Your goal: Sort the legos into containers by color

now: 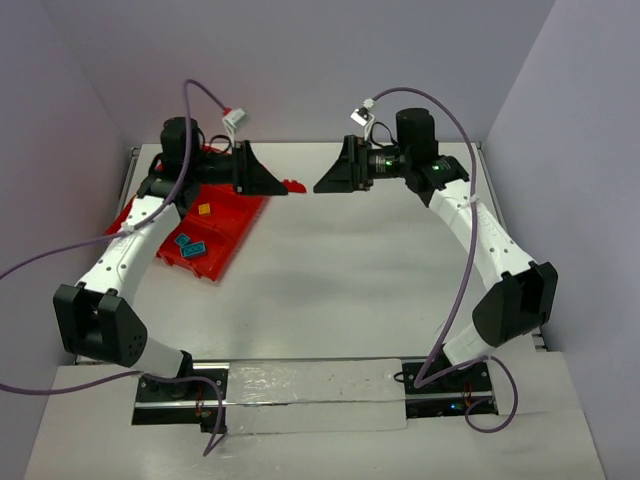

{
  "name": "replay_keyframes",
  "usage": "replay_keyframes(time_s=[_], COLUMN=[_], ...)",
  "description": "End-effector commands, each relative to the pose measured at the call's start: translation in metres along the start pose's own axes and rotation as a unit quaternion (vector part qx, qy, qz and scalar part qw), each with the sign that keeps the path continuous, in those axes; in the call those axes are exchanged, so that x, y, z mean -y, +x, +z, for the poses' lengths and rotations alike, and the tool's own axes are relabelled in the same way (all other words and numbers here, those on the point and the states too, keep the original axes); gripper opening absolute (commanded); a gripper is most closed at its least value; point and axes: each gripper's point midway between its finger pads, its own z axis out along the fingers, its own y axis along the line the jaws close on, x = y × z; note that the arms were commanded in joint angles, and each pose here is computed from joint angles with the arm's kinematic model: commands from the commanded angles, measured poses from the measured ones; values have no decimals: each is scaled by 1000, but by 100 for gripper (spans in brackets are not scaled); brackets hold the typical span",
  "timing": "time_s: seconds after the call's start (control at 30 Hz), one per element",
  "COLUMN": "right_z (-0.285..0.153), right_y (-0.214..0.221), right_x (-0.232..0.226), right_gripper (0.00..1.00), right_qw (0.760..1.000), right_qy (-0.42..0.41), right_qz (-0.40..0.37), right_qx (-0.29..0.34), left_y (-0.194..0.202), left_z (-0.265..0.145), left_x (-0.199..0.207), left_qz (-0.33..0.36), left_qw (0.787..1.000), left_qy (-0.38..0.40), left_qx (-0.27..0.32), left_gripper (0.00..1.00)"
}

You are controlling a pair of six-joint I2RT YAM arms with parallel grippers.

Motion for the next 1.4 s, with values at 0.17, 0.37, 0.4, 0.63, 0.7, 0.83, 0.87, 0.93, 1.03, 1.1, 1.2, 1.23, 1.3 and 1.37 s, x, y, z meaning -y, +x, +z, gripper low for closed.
replay_keyframes(time_s=[0.17, 0.37, 0.4, 0.63, 0.7, 0.83, 0.87, 0.93, 1.03, 1.1, 1.2, 1.23, 1.3, 1.37], right_z=[-67, -72, -72, -79, -80, -81, -81, -80, -80, -80, -80, -79, -80, -81], right_y=[-28, -21, -19, -10, -8, -5, -5, -4, -3, -2, -2, -2, -2, -1], right_x=[2, 5, 7, 10, 11, 13, 13, 14, 15, 16, 16, 16, 16, 17], right_gripper=[100, 100, 100, 100, 100, 100, 100, 100, 100, 100, 100, 100, 100, 100], right_qw=[979, 976, 975, 972, 971, 971, 971, 971, 971, 971, 971, 971, 971, 970], right_qy=[164, 179, 183, 204, 209, 211, 212, 213, 214, 214, 213, 213, 215, 218], right_qz=[-77, -69, -68, -66, -65, -62, -61, -60, -58, -56, -55, -54, -54, -53], right_qx=[98, 103, 103, 98, 98, 95, 94, 92, 91, 90, 89, 89, 92, 93], left_y=[-97, -125, -128, -147, -149, -146, -146, -143, -139, -141, -145, -147, -152, -159], left_z=[-159, -213, -221, -258, -262, -258, -258, -257, -258, -258, -259, -260, -261, -261], left_x=[-156, -218, -227, -299, -320, -345, -350, -354, -359, -358, -353, -349, -341, -328], left_qz=[-117, -140, -138, -161, -171, -178, -179, -180, -181, -175, -168, -165, -156, -145], left_qw=[845, 760, 749, 694, 686, 690, 690, 690, 688, 690, 689, 690, 692, 695], left_qy=[-448, -546, -561, -617, -628, -630, -629, -631, -636, -636, -637, -637, -636, -633], left_qx=[267, 323, 324, 335, 325, 310, 309, 305, 300, 298, 300, 302, 304, 308], left_gripper=[0, 0, 0, 0, 0, 0, 0, 13, 43, 69, 86, 90, 98, 99])
